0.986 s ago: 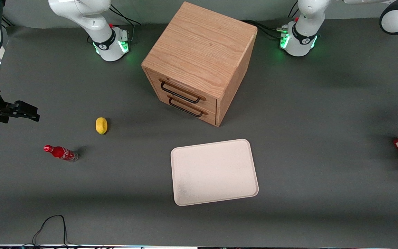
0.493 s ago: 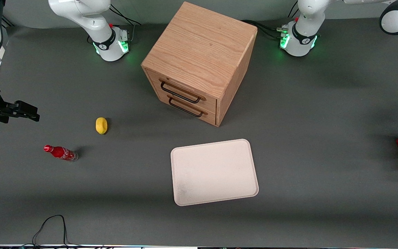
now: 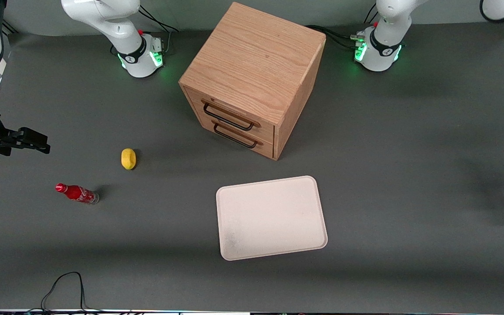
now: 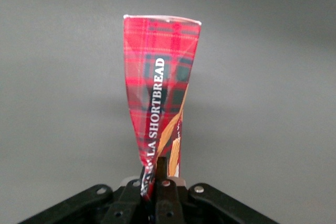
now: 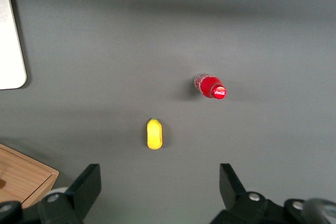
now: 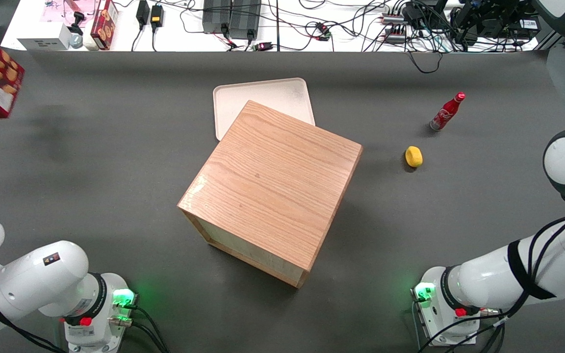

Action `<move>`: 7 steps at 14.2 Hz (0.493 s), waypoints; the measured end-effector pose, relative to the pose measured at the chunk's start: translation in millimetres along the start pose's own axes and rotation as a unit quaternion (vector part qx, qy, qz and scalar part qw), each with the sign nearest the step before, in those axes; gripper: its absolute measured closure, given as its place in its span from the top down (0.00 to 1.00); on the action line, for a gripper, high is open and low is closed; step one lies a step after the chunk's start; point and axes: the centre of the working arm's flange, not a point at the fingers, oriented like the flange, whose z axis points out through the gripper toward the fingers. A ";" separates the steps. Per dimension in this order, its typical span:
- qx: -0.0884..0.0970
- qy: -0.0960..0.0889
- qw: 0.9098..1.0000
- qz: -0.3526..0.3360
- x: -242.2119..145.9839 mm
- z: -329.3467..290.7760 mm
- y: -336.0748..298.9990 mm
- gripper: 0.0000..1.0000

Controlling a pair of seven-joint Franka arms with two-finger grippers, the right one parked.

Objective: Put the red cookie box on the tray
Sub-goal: 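Lower the left gripper and close it on the red shortbread box, then lift the box and carry it with the left gripper to the tray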

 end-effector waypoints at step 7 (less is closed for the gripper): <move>0.001 -0.032 0.999 -0.030 -49.9 -122.5 75.9 0.04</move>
